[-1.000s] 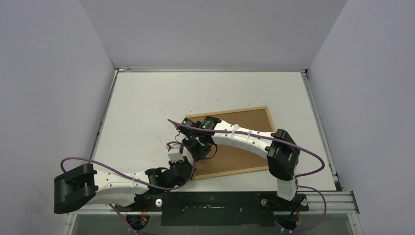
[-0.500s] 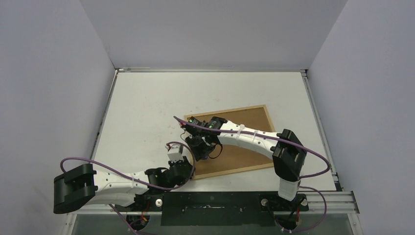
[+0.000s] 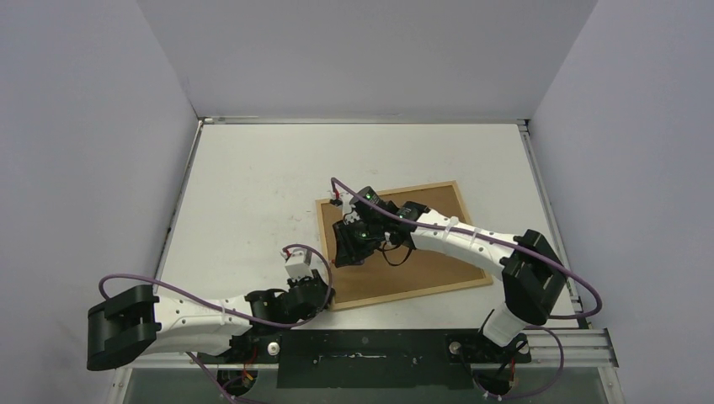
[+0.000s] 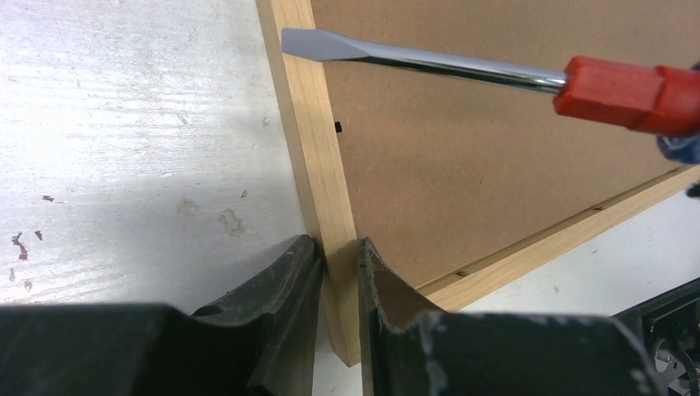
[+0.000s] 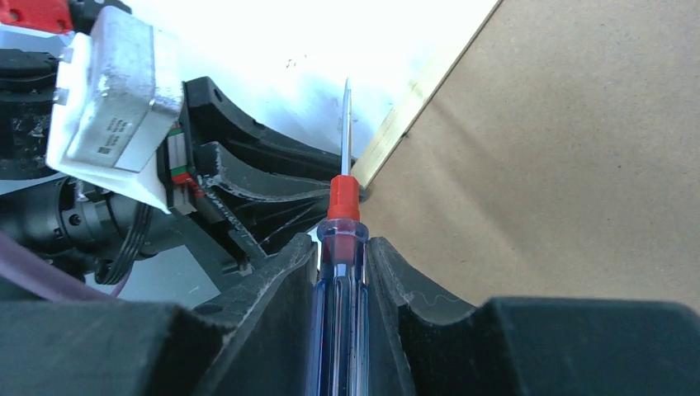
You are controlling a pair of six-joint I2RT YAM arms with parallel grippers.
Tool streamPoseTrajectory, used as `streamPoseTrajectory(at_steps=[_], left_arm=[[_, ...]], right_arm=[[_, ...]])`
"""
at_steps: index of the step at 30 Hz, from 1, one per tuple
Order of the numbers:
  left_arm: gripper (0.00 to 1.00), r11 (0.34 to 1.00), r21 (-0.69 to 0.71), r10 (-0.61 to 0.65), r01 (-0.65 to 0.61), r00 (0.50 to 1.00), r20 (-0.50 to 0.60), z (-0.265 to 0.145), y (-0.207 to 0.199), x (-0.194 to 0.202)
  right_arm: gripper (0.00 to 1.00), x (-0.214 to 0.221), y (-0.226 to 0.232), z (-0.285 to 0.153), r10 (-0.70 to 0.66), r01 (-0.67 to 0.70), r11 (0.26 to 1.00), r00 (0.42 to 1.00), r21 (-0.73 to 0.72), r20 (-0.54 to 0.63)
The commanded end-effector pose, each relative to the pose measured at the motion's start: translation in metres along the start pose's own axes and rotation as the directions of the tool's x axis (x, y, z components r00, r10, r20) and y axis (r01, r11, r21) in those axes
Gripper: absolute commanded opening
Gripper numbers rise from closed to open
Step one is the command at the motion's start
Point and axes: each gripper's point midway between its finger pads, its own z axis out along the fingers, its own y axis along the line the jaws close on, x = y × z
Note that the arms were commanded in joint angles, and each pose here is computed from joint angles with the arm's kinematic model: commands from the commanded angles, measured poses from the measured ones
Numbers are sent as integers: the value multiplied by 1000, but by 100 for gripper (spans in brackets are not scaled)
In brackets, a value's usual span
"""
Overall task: Take the photo out of the frame
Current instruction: Release the photo frame item from the photo frame.
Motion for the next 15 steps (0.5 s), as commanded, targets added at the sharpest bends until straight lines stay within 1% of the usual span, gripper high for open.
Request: streamPoseTrajectory(at_steps=[1,5,10,15], left_arm=[[0,975,-159,123,-152,976,-182,-12,62,38],[0,976,-161,118,-149,976,-183,-13,61,38],[0,975,-163,118,-148,976,-182,-13,60,38],[0,975,-164,117,-148,976,-184,-13,60,38]], right_arm=[[0,-17,-5,-11,-8,9,1000,996,-10,87],[0,-6,-20,-10,0,-2,999,999,39,52],[0,6,-20,-7,-7,7,1000,1000,12,10],[0,16,-26,-8,-20,21,999,1000,32,-14]])
